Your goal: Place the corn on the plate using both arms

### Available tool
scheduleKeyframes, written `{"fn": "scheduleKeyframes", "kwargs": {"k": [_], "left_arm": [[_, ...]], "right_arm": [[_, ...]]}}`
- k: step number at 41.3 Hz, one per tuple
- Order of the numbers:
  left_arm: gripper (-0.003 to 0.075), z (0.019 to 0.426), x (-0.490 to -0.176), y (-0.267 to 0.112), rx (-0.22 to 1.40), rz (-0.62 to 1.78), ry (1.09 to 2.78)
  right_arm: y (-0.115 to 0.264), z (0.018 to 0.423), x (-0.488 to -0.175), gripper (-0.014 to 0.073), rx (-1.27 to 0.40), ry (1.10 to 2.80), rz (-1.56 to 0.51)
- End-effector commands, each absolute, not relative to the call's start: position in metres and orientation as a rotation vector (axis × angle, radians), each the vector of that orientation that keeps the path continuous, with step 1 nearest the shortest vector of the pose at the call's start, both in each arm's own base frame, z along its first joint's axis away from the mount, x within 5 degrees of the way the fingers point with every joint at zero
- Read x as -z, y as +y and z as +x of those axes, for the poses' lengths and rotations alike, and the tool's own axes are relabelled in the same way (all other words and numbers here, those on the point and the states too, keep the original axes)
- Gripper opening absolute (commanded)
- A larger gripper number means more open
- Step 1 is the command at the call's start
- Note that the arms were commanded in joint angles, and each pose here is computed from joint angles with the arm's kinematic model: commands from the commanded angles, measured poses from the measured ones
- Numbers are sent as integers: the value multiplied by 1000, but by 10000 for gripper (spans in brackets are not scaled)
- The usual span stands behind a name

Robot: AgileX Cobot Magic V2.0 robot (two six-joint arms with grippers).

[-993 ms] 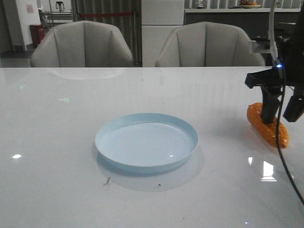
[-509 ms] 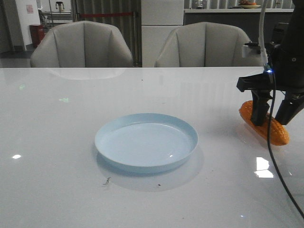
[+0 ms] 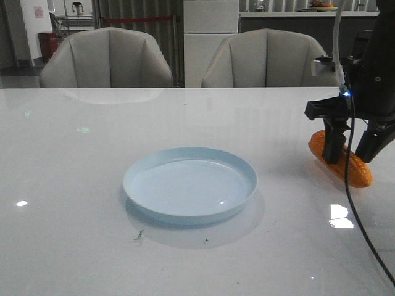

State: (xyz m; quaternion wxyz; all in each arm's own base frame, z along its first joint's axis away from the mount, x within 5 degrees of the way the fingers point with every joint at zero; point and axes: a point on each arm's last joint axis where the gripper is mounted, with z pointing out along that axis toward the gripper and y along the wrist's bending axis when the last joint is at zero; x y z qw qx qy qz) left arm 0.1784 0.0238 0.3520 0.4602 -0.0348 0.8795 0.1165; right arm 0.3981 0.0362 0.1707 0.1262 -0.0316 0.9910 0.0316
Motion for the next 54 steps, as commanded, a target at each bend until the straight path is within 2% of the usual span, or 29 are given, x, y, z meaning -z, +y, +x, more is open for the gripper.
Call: {"fn": "scheduleKeyframes", "kwargs": {"k": [1,9,18,32,35,38,42,46,48,54], "left_arm": [[89,179,-368,23,-269,-77,2059],[89,179,-368,22,-268,-78,2059],[89,179,-368,22,-268,-78,2059],[89,180,-367,22,-267,-78,2064],[89,180,-367,22,-267,-78,2064],[89,180,-367,22,-267,-78,2064],[89,180,-367,22,-267,-78,2064],[89,180,-367,22,-267,-78,2064],[89,180,-367,22,-267,-78,2064],[89,180,-367,22,-267,-78,2064]], "right_arm": [[34,403,-167,408,-76,2847,-99],[34,403,-167,431,-76,2847,-96],[34,403,-167,591,-77,2843,-92],[34,405,-168,585,-76,2823,-91],[34,406,-169,541,-76,2820,-91],[35,408,-173,426,-77,2816,-92],[35,413,-184,201,-80,2809,-94],[36,419,-199,57,-82,2801,-98],[36,423,-209,22,-84,2791,-100],[39,433,-251,33,-87,2709,-126]]}}
